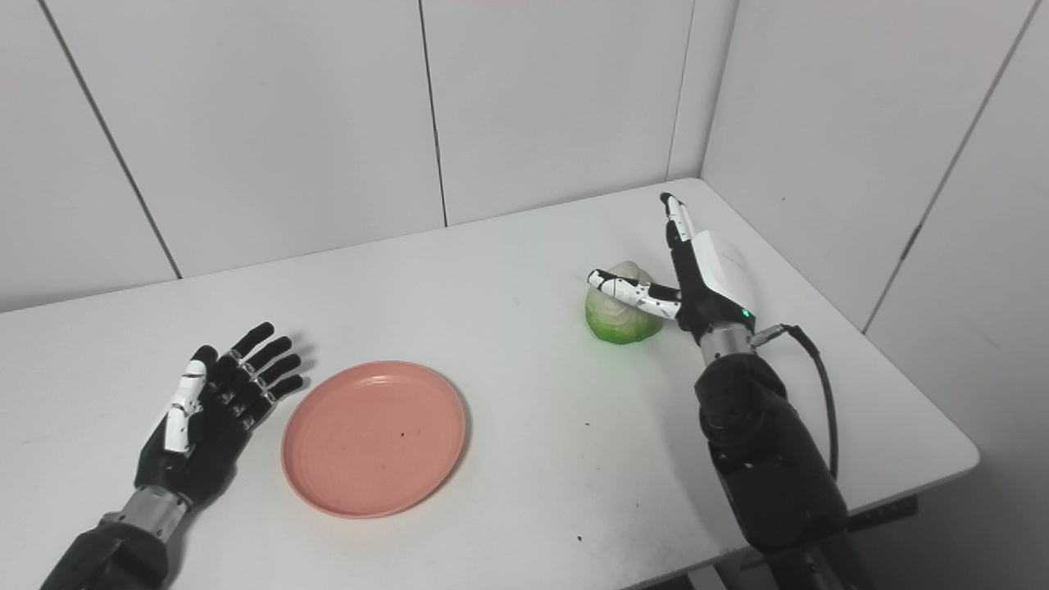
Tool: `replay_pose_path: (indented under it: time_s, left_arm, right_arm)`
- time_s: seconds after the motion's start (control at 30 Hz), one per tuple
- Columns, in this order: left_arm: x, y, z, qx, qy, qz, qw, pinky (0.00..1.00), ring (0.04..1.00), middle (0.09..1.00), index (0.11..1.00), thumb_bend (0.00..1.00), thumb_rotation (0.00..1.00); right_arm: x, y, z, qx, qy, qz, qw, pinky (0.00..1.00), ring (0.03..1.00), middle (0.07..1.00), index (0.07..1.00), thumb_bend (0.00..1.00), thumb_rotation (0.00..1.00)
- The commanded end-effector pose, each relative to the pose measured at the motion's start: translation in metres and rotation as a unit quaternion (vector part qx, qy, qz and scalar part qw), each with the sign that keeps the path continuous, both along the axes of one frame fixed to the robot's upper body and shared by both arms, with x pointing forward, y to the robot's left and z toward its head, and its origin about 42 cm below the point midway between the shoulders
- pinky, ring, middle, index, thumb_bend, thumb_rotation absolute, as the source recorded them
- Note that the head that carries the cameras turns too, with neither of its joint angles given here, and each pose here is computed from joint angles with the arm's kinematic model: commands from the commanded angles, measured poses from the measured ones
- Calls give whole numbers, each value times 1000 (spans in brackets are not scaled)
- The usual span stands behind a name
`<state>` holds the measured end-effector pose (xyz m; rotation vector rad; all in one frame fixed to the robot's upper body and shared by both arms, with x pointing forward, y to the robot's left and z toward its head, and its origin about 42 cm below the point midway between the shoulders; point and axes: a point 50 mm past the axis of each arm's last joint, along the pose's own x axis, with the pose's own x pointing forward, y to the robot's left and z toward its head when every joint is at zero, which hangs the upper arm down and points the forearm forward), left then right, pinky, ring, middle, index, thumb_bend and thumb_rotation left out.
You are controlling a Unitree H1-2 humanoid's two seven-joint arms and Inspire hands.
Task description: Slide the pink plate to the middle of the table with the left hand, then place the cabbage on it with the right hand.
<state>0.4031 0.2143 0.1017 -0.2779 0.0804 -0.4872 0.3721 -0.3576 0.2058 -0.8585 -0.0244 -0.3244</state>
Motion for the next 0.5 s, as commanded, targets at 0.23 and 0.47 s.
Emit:
replay_pose_path:
  time_s: [0.23,0.47]
  left_arm:
    - [-21,20,-39,29,83,16,996,820,843,852,836,498,1000]
    - [-22,21,-39,27,84,15,996,821,843,851,837,496,1000]
  right_arm:
    - [11,-8,17,-19,-30,10,999,836,964,1000,1000,1000,704]
    - [15,-11,11,-3,-17,17,1000,827,965,1000,1000,1000,659]
